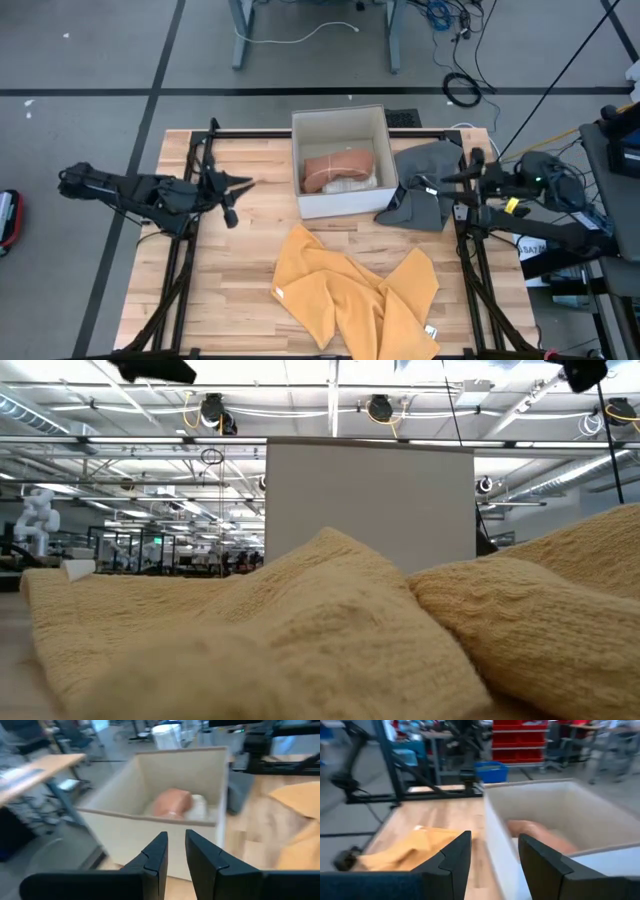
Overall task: Fold towel
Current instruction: Fold the orange towel
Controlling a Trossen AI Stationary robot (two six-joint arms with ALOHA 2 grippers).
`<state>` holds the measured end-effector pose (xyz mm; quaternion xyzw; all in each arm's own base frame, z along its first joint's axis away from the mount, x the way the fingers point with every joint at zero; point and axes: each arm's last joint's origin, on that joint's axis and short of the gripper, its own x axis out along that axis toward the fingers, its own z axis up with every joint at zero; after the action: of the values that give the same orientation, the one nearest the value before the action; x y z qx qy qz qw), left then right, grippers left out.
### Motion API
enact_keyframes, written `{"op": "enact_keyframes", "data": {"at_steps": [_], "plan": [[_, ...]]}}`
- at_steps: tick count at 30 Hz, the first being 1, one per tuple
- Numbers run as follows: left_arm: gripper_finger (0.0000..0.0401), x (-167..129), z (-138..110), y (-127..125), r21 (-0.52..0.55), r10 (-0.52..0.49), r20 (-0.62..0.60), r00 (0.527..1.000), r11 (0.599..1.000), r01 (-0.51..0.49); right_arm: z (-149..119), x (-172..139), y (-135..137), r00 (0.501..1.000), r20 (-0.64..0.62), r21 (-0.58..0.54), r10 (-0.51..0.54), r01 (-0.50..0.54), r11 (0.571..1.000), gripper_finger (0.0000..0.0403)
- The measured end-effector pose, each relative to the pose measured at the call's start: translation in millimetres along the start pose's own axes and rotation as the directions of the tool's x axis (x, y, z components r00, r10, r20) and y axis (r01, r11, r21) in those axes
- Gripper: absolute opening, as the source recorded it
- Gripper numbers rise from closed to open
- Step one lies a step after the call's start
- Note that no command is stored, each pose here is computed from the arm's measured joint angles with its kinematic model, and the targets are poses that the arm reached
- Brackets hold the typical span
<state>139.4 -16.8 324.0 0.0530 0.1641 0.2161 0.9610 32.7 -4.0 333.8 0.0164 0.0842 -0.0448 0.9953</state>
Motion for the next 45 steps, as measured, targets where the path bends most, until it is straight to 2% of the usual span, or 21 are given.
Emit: {"op": "enact_keyframes", "data": {"at_steps": [7, 12, 17, 20, 24, 29, 34, 39, 45], "plan": [[0.0074, 20.1, -41.3, -23.2, -0.051, -0.161, 0.032, 0.986, 0.985, 0.162, -31.3, 27.3, -3.8, 0.996, -0.026, 0.124, 0.082, -0.078, 0.989, 0.0153], [0.0074, 30.6, -73.4, -39.2, -0.089, -0.273, 0.048, 0.961, 0.957, 0.276, -38.6, 39.7, -5.2, 0.991, 0.021, 0.131, 0.134, -0.136, 0.982, 0.0153], [0.0074, 37.8, -108.1, -53.1, -0.127, -0.369, 0.040, 0.929, 0.920, 0.371, -57.5, 54.7, -8.5, 0.991, 0.007, 0.170, 0.137, -0.136, 0.976, 0.0153], [0.0074, 40.6, -119.4, -60.7, -0.151, -0.414, 0.033, 0.910, 0.898, 0.414, -66.8, 62.3, -10.0, 0.989, 0.014, 0.193, 0.144, -0.144, 0.971, 0.0153], [0.0074, 43.5, -128.3, -70.8, -0.179, -0.454, 0.029, 0.890, 0.874, 0.452, -82.4, 76.4, -9.3, 0.976, 0.052, 0.222, 0.209, -0.216, 0.951, 0.0153], [0.0074, 51.4, -136.8, -85.3, -0.160, -0.475, 0.000, 0.880, 0.869, 0.469, -105.4, 97.7, -6.3, 0.960, 0.070, 0.231, 0.272, -0.281, 0.931, 0.0153], [0.0074, 62.9, -143.0, -97.5, -0.139, -0.480, 0.009, 0.877, 0.868, 0.476, -117.7, 113.8, -1.4, 0.942, 0.085, 0.209, 0.325, -0.336, 0.918, 0.0153], [0.0074, 72.7, -159.0, -105.6, -0.113, -0.470, -0.072, 0.880, 0.880, 0.460, -124.8, 128.1, 6.7, 0.930, 0.053, 0.196, 0.363, -0.366, 0.910, 0.0153], [0.0074, 88.0, -173.0, -105.0, -0.179, -0.417, -0.134, 0.899, 0.903, 0.391, -130.7, 145.5, 16.7, 0.927, 0.025, 0.176, 0.375, -0.373, 0.911, 0.0153]]}}
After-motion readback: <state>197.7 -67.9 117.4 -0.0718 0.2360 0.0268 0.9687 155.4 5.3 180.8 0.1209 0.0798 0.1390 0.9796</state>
